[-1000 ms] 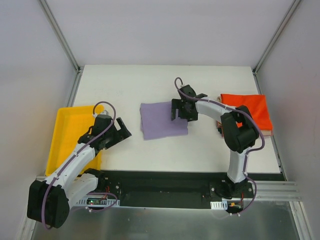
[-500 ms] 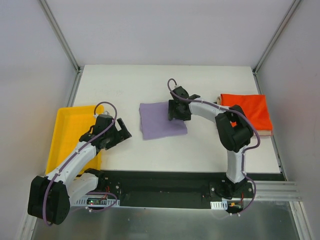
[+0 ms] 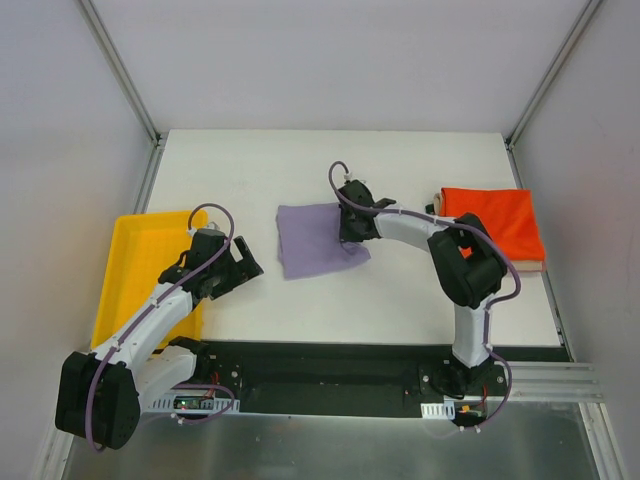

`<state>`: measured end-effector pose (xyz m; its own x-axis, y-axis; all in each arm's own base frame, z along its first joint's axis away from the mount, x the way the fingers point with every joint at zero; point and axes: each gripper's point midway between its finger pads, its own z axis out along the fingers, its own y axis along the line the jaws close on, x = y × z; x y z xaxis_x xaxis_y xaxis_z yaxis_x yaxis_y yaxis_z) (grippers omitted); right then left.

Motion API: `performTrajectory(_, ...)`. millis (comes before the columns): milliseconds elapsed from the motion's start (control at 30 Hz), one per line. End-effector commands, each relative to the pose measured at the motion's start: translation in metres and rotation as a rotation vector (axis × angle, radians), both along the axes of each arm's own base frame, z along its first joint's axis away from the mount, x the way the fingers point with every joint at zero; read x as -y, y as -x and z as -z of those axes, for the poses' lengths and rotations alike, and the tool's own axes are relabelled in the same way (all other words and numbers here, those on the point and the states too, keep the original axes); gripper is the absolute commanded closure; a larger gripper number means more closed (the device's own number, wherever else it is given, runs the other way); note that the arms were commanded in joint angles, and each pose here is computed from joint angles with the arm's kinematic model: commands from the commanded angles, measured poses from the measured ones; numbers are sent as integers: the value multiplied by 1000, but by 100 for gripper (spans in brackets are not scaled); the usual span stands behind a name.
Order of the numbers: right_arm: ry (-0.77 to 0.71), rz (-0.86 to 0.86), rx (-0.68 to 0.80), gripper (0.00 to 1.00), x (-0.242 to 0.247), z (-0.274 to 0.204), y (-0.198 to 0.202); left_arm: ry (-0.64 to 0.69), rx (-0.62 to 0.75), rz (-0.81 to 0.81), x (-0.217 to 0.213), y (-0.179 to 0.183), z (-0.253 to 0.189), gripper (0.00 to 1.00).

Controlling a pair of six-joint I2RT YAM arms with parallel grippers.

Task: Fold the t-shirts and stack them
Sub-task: Put the neatly folded tshirt into the corner of the board with the right arm

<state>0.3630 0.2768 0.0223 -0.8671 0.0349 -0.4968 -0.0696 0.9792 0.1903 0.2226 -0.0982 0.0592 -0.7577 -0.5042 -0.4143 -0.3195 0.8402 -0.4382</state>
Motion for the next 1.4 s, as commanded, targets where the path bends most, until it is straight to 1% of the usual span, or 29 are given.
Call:
performTrajectory(0,140,-86,89,100,25,-23,1,-8,-1,-3,-2,-1,0,1)
performTrajectory(133,256,-140,201,100,51,-66,-2,-13,-1,-1,-3,0,0,1)
performTrajectory(167,287,-127,225,100,59,-76,-3,-14,-3,-1,-3,0,1,1)
performTrajectory(333,512,-132,295,100,111,-119,4,-14,-7,-2,-3,0,1,1)
performTrajectory(500,622,-110,317,100,150,-147,14,-15,-10,-2,-2,-1,2,1)
performTrajectory(600,690,-126,320,100,167,-157,18,-16,-20,1,-2,0,4,1)
performTrajectory(767,844,-135,326,100,195,-178,24,-15,-23,6,-1,0,4,1)
performTrajectory(833,866,-139,318,100,203,-182,25,-15,-24,9,-1,0,4,1)
performTrajectory(1200,831,7,371,100,231,-222,27,-12,-36,16,0,2,7,1)
performTrajectory(1367,801,34,385,100,238,-236,28,-13,-33,16,0,2,6,1)
